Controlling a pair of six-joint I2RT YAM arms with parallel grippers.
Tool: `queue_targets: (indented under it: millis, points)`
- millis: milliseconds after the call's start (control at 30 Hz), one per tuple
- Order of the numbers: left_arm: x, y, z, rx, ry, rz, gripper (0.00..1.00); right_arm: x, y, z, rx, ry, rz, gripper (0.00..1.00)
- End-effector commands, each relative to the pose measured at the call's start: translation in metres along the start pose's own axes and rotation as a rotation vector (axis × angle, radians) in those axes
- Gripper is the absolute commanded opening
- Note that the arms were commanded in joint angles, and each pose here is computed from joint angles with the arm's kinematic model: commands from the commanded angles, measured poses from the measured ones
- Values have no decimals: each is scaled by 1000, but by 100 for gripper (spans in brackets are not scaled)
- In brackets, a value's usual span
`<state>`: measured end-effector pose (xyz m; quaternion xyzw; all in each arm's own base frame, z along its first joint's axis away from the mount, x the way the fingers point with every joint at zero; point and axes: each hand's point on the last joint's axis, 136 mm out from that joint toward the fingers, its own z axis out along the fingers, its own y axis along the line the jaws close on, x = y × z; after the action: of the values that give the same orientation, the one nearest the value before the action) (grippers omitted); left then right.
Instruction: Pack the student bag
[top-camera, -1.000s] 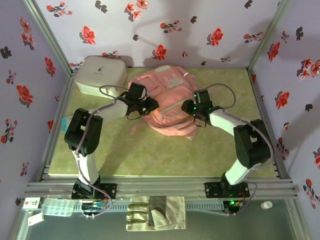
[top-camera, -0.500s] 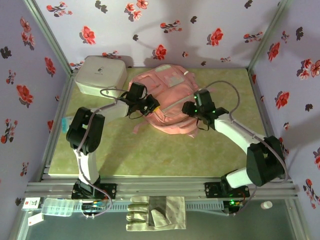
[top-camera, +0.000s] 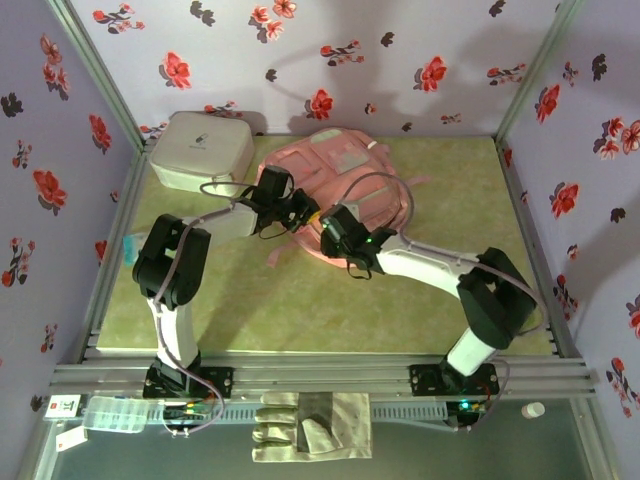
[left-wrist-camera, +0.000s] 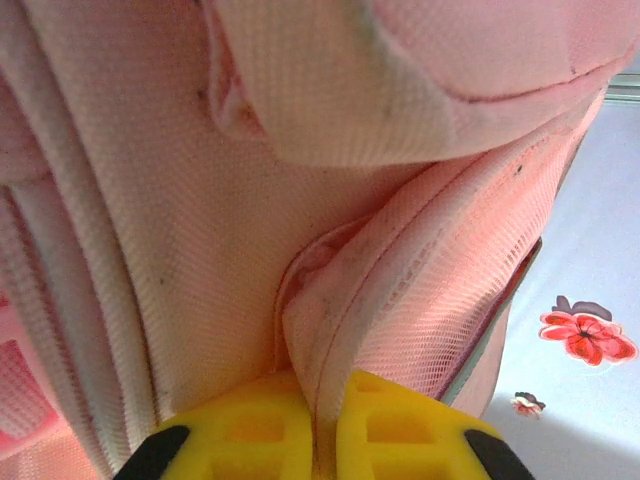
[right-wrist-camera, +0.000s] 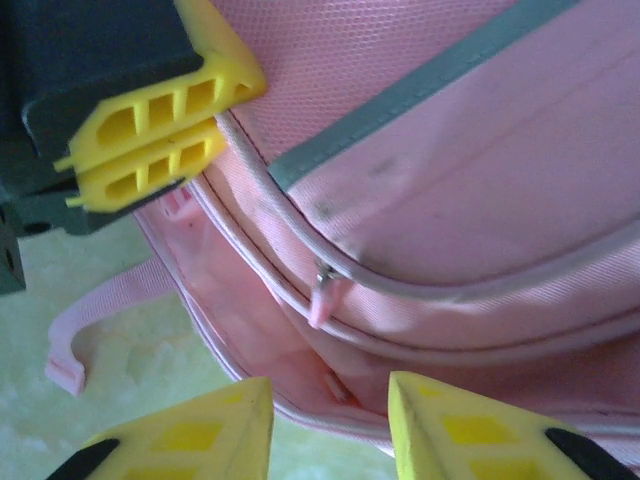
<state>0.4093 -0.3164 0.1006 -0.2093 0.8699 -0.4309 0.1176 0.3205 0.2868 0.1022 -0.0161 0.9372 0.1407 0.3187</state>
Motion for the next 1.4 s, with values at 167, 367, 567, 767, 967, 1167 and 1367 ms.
queue_targets:
  millis: [167,367,567,767,967,1167,1367]
  points:
    - [-8,-23,-7,74,-47,25,0,-27,3,23,85,-113,72,32]
    - [-8,-23,-7,74,-47,22,0,-23,2,39,120,-93,61,28]
    - [-8,-22,-7,74,-46,20,0,-20,1,48,144,-80,29,18]
    - [-10,-19,-7,60,-52,22,0,-18,-12,39,195,-80,-40,5]
    - [-20,-8,-12,14,-79,42,0,-6,-37,17,253,-50,-125,0]
    - [-27,4,-11,-33,-80,70,0,9,-62,0,272,17,-179,0]
    - [-25,9,-8,-71,-58,126,0,3,-97,-9,306,48,-164,0]
